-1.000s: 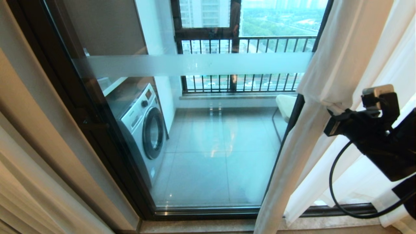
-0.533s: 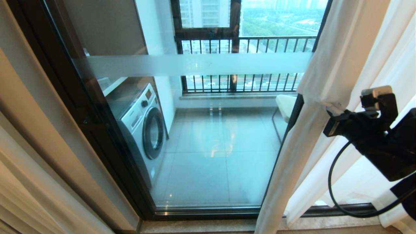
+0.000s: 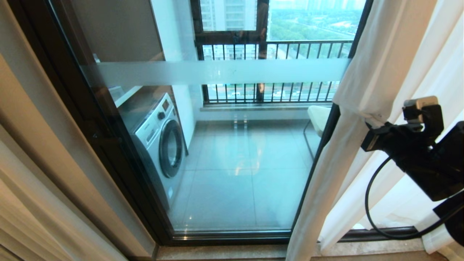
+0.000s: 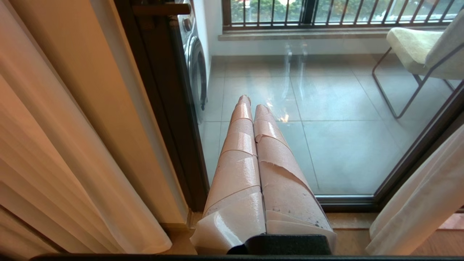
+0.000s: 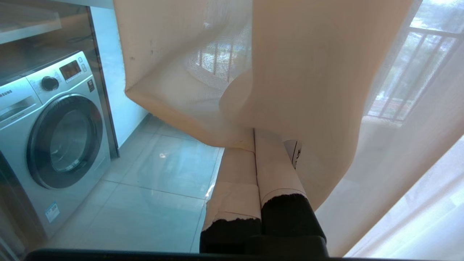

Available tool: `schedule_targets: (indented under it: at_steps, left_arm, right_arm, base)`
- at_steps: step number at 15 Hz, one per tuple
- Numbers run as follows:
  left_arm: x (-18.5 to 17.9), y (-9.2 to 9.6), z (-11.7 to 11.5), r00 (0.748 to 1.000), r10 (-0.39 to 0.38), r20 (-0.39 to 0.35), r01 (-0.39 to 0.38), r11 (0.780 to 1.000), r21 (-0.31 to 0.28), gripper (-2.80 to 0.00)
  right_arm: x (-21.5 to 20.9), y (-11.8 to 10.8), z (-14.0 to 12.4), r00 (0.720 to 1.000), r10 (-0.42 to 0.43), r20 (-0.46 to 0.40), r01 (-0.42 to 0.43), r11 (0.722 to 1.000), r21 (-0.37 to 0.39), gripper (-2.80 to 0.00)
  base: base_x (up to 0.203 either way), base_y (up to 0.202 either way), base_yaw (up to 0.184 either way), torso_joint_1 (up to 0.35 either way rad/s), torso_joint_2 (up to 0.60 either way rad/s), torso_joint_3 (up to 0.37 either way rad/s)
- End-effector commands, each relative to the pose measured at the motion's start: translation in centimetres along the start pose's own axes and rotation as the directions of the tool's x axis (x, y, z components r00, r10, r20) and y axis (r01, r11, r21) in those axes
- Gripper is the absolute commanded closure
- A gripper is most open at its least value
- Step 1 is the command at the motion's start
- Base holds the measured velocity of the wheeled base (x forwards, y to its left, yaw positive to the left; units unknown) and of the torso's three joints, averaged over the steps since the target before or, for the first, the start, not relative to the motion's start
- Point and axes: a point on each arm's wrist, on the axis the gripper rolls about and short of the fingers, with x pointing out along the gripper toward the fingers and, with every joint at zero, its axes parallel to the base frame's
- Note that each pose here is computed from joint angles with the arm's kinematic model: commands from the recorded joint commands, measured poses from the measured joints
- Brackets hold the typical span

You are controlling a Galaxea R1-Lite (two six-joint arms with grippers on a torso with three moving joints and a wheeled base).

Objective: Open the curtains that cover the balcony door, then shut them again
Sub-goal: Pull the inner curtains open on both sides

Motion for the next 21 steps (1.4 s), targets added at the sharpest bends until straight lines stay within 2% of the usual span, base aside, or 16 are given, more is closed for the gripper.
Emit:
schedule_targets:
  at_steps: [1, 7, 18, 21]
  left_arm:
    - [0.0, 0.0, -0.01, 1.0, 0.001, 0.0, -0.001, 1.0, 0.001, 0.0]
    - [0.0, 0.0, -0.01, 1.0, 0.001, 0.0, -0.001, 1.0, 0.0, 0.0]
    - [0.0, 0.0, -0.01, 1.0, 0.001, 0.0, -0.001, 1.0, 0.001, 0.0]
    - [0.0, 0.0, -0.01, 1.0, 0.001, 0.0, -0.001, 1.0, 0.001, 0.0]
  right_arm:
    - [0.04, 0.0, -0.11, 1.0, -0.001, 0.003, 0.001, 1.0, -0.002, 0.0]
    - [0.03, -0.06, 0.04, 1.0, -0.003, 0.009, 0.003, 1.0, -0.001, 0.0]
    - [0.08, -0.15, 0.1, 1.0, -0.007, 0.013, 0.007, 1.0, 0.003, 0.0]
    - [0.38, -0.17, 0.45, 0.999, -0.01, 0.042, 0.009, 1.0, 0.018, 0.0]
  base:
    - [0.0, 0.0, 0.0, 0.0, 0.0, 0.0]
    - [0.001, -0.032, 0.002, -0.003, 0.0, 0.001]
    - [0.0, -0.188, 0.003, 0.003, 0.0, 0.002]
    - [0.0, -0.19, 0.003, 0.004, 0.0, 0.002]
